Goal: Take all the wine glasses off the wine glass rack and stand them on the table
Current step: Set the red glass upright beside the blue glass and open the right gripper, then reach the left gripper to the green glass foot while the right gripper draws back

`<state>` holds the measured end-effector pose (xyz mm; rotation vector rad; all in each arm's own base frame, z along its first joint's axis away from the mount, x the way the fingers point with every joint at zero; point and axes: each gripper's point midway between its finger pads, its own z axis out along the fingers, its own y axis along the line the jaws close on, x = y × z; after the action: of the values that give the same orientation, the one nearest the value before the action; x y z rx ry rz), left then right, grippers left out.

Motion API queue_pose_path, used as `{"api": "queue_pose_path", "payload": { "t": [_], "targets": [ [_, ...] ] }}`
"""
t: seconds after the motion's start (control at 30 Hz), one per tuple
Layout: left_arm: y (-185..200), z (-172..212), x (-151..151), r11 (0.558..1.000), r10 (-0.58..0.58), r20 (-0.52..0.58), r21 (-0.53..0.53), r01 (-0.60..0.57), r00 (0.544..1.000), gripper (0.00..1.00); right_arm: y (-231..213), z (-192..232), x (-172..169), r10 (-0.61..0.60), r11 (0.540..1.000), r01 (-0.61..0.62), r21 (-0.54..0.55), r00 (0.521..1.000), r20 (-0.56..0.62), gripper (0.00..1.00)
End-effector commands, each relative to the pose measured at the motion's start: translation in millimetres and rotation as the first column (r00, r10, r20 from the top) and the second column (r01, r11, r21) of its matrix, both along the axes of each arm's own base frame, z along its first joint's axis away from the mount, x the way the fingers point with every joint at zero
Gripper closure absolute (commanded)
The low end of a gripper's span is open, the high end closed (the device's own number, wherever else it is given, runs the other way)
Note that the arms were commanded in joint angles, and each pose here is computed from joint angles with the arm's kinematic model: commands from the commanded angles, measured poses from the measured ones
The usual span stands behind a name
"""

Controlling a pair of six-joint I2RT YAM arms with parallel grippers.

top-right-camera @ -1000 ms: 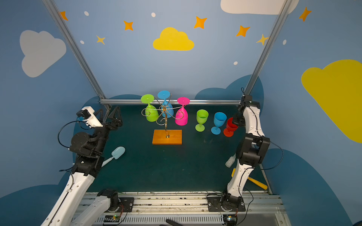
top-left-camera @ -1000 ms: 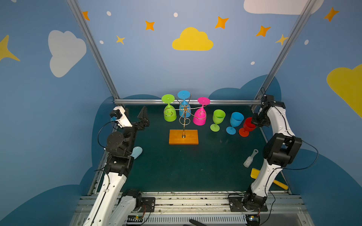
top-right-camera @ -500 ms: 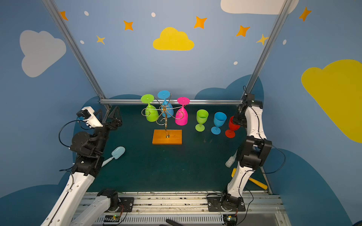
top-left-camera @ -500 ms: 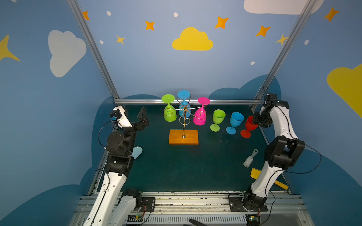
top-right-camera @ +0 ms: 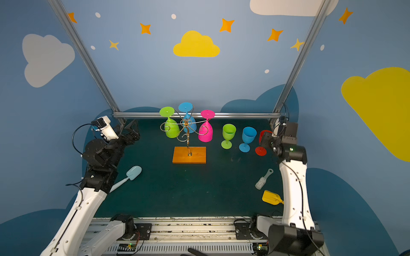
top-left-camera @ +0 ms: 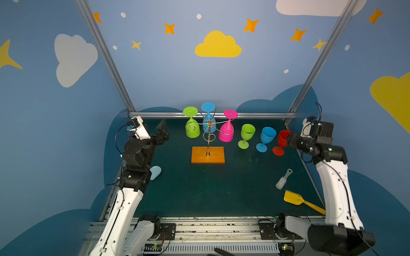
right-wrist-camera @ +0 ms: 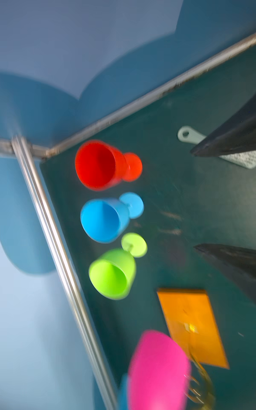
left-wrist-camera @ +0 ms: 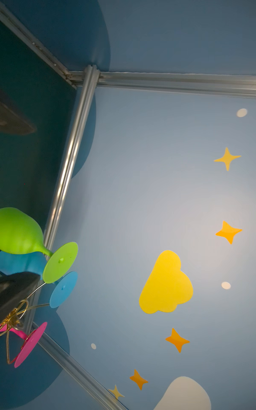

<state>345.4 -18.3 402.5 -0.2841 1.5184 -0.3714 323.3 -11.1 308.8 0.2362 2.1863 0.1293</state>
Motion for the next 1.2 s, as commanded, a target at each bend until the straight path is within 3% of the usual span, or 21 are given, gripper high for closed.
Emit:
{"api": "queue_pose_path", "payload": {
  "t": [0.0, 0.2, 0.53, 0.87, 1.17],
  "targets": [
    [-7, -10, 0, 0.990, -0.099, -0.077, -0.107, 0.091, 0.992, 0.07, 15, 34, -4, 0.049, 0.999, -0.053, 0.014, 0.985, 0.167, 0.38],
    [-12, -15, 8, 0.961, -0.199, -0.112, -0.219, 0.171, 0.974, 0.10, 52, 39, -31, 0.181, 0.978, -0.198, 0.058, 0.957, 0.225, 0.38],
    [-46, -19, 34, 0.818, -0.497, -0.144, -0.406, 0.407, 0.855, 0.21, 103, 12, -54, 0.334, 0.922, -0.371, 0.111, 0.907, 0.258, 0.40],
    [-67, -16, 68, 0.701, -0.643, -0.104, -0.479, 0.528, 0.759, 0.27, 147, 6, -78, 0.483, 0.828, -0.537, 0.162, 0.829, 0.281, 0.40],
    [-89, -16, 98, 0.644, -0.704, -0.096, -0.504, 0.576, 0.703, 0.33, 171, 3, -90, 0.551, 0.784, -0.604, 0.145, 0.784, 0.285, 0.41]
  ]
}}
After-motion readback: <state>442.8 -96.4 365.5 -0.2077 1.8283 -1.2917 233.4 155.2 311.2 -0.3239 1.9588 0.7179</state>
